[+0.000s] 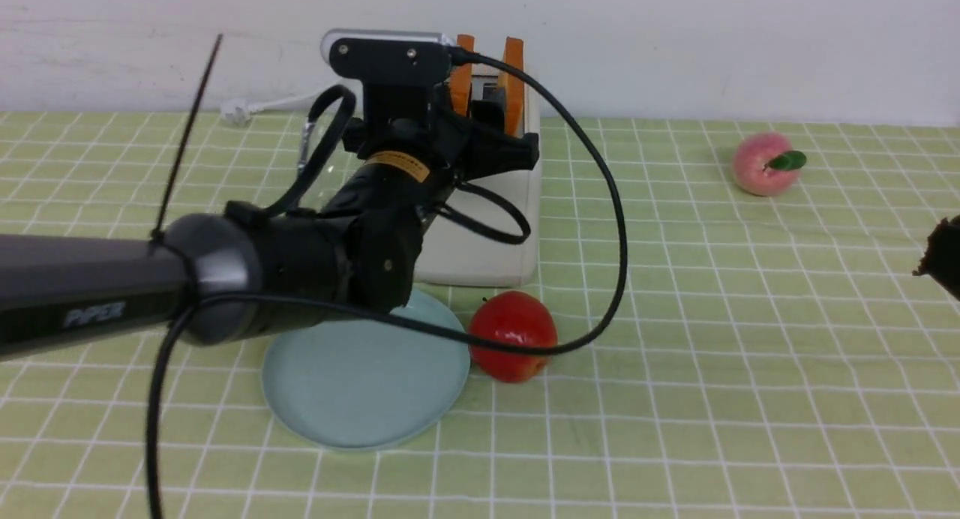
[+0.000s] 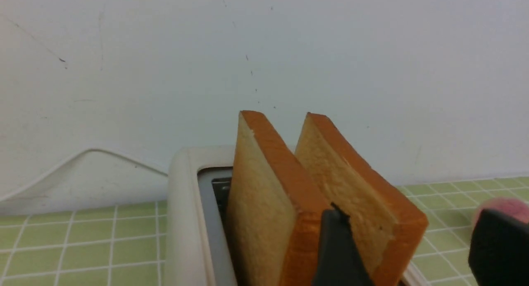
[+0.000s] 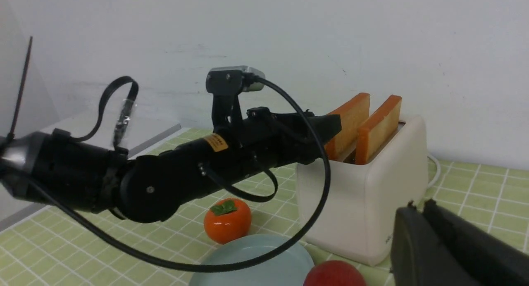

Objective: Take toasted bread from bread machine on green coffee tablecloth place on plate.
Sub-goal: 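Reach for a toast slice standing in the toaster with the left gripper, then place the slice of bread on the plate with the left gripper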

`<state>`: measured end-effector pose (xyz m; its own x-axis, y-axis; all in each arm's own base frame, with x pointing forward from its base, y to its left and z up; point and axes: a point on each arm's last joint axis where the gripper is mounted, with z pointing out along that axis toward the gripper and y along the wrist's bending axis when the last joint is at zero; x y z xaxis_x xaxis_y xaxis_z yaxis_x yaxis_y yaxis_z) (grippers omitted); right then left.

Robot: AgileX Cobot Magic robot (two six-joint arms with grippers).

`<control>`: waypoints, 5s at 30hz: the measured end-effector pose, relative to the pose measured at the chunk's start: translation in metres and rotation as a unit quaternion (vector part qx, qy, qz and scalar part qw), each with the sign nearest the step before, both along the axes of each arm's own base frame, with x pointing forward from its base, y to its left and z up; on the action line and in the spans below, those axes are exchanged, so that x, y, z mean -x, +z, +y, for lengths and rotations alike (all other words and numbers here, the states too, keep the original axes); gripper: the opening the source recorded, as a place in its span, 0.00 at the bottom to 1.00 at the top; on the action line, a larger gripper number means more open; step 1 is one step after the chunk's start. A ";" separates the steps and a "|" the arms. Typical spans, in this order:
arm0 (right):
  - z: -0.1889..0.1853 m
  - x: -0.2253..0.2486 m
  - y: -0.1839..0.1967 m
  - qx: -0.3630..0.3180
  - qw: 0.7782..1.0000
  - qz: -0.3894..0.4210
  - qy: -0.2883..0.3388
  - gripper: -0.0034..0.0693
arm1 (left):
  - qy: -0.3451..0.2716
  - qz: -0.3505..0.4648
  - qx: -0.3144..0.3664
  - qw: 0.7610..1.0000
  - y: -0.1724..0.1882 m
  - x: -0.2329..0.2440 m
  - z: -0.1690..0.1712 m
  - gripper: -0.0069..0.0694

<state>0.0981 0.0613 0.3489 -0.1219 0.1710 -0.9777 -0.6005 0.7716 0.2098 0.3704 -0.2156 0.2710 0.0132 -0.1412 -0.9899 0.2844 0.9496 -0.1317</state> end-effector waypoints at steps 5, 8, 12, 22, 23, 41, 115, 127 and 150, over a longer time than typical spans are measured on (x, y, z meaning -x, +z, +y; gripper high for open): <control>0.001 0.001 0.000 0.001 1.000 0.001 0.008 0.09 | 0.027 0.007 0.000 1.000 -0.001 -0.016 0.003 0.64; 0.002 0.001 0.000 0.002 1.000 0.001 0.011 0.09 | 0.037 0.027 0.006 0.999 -0.003 -0.031 0.012 0.64; 0.002 0.001 0.000 0.003 1.000 0.000 0.011 0.10 | 0.031 0.044 0.007 0.999 -0.008 -0.041 0.013 0.64; 0.002 0.001 0.000 0.012 1.000 -0.007 0.011 0.11 | -0.008 0.032 -0.028 0.999 -0.016 -0.044 0.005 0.57; 0.002 0.001 0.000 0.012 1.000 -0.007 0.011 0.11 | -0.007 0.035 -0.026 0.999 -0.017 -0.045 0.006 0.55; 0.002 0.001 0.000 0.012 1.000 -0.007 0.011 0.12 | 0.015 0.028 0.011 0.999 -0.009 -0.051 0.009 0.22; 0.003 0.003 -0.001 0.014 1.000 -0.006 0.024 0.08 | -0.033 0.404 0.014 0.914 -0.034 0.056 0.097 0.53; 0.003 0.003 -0.001 0.014 1.000 -0.006 0.024 0.09 | -0.028 0.338 0.004 0.941 -0.008 0.060 0.102 0.89; 0.003 0.003 -0.001 0.015 1.000 -0.006 0.023 0.10 | -0.072 0.406 -0.045 0.910 -0.006 0.071 0.098 0.07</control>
